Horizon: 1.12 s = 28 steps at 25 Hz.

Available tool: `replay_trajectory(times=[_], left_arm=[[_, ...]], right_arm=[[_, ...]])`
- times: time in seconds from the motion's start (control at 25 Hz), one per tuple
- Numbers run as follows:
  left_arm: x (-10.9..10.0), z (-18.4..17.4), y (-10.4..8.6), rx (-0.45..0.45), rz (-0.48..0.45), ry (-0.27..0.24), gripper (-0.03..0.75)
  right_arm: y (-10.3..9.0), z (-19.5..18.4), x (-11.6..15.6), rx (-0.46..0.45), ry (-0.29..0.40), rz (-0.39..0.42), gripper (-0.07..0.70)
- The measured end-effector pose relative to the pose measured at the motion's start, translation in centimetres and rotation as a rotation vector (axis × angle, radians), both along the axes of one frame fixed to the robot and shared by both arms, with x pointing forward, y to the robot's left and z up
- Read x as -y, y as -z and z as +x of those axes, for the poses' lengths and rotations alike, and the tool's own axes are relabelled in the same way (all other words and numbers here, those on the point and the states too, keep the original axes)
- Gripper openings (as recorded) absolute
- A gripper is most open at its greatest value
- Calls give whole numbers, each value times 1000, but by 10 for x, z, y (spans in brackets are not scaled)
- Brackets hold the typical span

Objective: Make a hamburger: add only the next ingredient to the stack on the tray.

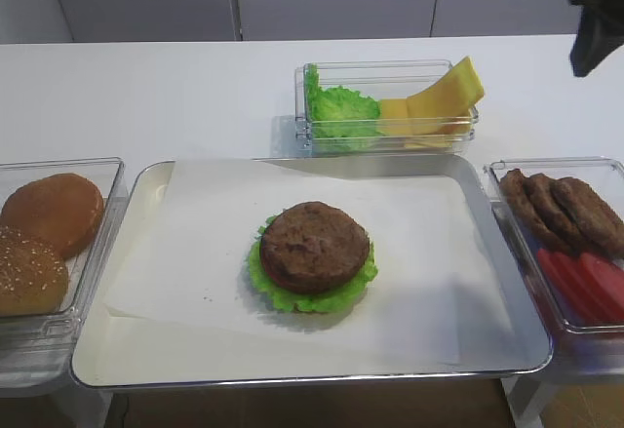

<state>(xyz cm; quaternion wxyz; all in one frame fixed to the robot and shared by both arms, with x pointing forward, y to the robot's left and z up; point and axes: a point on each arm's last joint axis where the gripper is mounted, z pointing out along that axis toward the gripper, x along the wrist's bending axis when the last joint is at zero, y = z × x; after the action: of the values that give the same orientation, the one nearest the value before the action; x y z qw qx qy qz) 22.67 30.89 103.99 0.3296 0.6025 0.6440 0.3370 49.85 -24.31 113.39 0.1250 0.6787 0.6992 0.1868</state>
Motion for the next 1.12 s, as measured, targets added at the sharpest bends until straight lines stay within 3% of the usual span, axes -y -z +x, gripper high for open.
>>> replay_trajectory(times=[0.12,0.32,0.48,0.6,0.84,1.12], left_arm=[[0,0,0,0,0,0,302],[0,0,0,0,0,0,302],[0,0,0,0,0,0,302],[0,0,0,0,0,0,302],[0,0,0,0,0,0,302],[0,0,0,0,0,0,302]], right_arm=[[1,-26,8,3,5,2,537],[21,-84,17,-31,6,32,536],[26,-134,26,14,2,58,521],[26,-170,33,92,-1,69,504],[25,-238,48,341,-6,96,487],[50,-285,57,546,-49,97,486]])
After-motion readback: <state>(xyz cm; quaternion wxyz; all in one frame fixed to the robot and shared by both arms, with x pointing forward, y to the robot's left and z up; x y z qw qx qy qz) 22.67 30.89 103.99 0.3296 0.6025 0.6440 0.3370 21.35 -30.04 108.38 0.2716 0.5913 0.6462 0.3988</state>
